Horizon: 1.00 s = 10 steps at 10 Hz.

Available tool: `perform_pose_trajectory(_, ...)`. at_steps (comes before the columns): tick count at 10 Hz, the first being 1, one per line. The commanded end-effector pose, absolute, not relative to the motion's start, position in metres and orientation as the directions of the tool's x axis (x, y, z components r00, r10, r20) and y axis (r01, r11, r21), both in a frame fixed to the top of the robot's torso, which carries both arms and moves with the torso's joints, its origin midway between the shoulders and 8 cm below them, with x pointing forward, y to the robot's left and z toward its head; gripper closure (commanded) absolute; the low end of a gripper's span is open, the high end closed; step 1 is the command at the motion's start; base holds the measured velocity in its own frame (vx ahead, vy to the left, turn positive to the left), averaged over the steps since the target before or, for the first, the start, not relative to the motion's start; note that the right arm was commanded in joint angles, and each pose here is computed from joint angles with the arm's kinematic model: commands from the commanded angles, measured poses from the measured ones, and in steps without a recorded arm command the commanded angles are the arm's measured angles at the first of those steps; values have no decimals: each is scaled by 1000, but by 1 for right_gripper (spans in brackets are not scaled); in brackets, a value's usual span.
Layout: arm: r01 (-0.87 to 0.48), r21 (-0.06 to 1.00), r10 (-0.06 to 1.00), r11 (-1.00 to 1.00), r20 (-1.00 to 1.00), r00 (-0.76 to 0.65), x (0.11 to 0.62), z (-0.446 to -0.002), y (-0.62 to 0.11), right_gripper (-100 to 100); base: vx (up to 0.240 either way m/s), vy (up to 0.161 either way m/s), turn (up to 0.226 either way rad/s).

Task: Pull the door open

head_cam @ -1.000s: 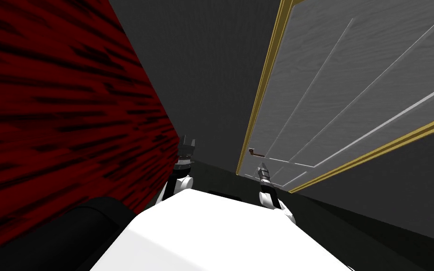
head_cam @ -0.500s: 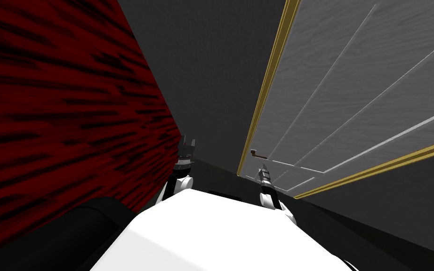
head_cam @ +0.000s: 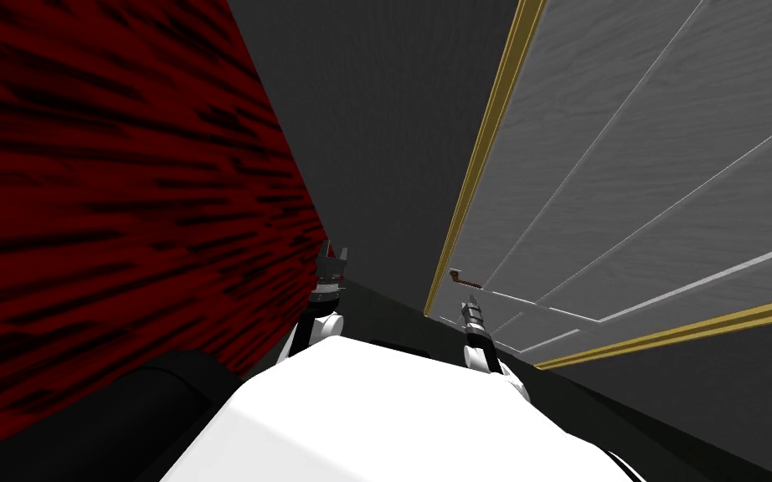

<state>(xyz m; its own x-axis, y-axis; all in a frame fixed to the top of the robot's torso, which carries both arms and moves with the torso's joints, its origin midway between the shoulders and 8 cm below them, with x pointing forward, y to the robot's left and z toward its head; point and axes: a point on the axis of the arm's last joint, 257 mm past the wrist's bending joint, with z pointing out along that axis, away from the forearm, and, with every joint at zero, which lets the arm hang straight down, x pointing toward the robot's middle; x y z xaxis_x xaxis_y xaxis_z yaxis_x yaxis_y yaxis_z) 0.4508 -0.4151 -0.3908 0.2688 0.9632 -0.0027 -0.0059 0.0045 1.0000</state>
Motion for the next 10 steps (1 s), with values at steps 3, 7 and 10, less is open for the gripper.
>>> perform_pose_trajectory(3, -7, 1000, 956, 3, 0, 295, 438, -392, -435, -100, 204, -33, 77)
perform_pose_trajectory(7, -8, 1000, 947, 3, 0, 321, 425, -392, -454, -100, 130, -28, 64)
perform_pose_trajectory(10, -9, 1000, 946, 4, -1, 325, 422, -392, -457, -100, 137, -21, 40)
